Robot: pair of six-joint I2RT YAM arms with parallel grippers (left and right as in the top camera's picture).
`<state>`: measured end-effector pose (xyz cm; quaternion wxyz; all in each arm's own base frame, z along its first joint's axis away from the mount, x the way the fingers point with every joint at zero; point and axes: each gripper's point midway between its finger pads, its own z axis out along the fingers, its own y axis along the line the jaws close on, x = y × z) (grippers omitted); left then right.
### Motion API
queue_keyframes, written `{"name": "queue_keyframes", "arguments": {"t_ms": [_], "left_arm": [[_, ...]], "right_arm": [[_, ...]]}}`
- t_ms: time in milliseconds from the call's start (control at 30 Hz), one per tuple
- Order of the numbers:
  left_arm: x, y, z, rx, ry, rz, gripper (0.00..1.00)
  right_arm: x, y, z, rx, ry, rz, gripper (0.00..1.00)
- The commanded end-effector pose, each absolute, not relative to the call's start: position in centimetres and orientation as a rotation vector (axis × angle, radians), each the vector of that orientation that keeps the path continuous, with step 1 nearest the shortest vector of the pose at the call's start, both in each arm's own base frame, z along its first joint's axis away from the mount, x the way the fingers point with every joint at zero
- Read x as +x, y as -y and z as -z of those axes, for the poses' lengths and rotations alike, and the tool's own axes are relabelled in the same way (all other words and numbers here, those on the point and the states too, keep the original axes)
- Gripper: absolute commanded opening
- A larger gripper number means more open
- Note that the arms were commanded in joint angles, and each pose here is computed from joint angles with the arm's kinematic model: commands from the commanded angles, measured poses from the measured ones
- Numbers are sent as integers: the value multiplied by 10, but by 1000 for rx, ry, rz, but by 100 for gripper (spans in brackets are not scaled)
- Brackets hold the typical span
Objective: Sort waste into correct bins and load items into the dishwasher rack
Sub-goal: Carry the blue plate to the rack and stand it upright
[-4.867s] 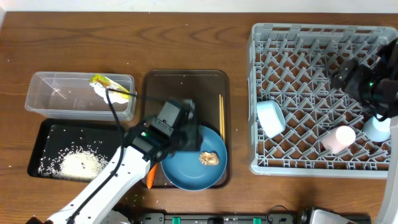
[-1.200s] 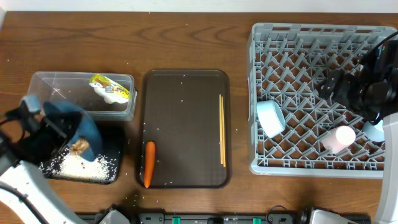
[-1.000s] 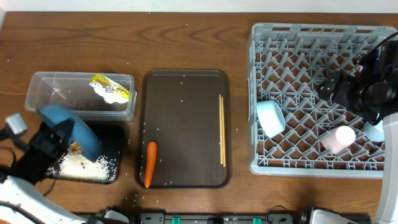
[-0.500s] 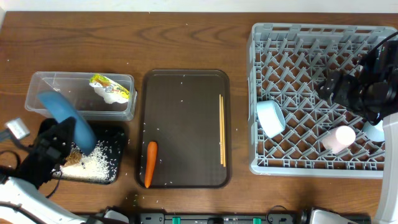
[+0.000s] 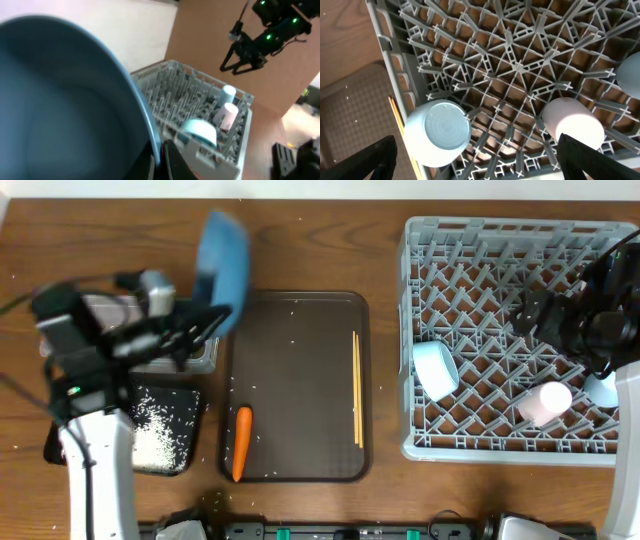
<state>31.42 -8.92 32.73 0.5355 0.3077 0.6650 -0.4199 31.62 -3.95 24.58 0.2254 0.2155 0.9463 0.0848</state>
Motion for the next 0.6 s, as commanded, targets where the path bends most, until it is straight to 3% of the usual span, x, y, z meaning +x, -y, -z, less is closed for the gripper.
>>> {"name": "queue_keyframes", "arguments": {"t_ms": [0, 133, 233, 433, 567], "left_arm": [[349, 118, -348, 502, -1653, 1088, 6], [371, 164, -382, 482, -1469, 1208, 6], [395, 191, -387, 299, -1393, 1383, 6], [426, 240, -363, -18, -1285, 1737, 7], [429, 285, -344, -37, -1295, 1871, 6]], "right_arm": [[317, 37, -246, 618, -2603, -247, 95], [317, 40, -246, 656, -2595, -251, 94], [319, 49, -248, 751, -2553, -260, 94], [318, 65, -249, 863, -2509, -261, 95], [316, 72, -249, 890, -2499, -254, 95]]}}
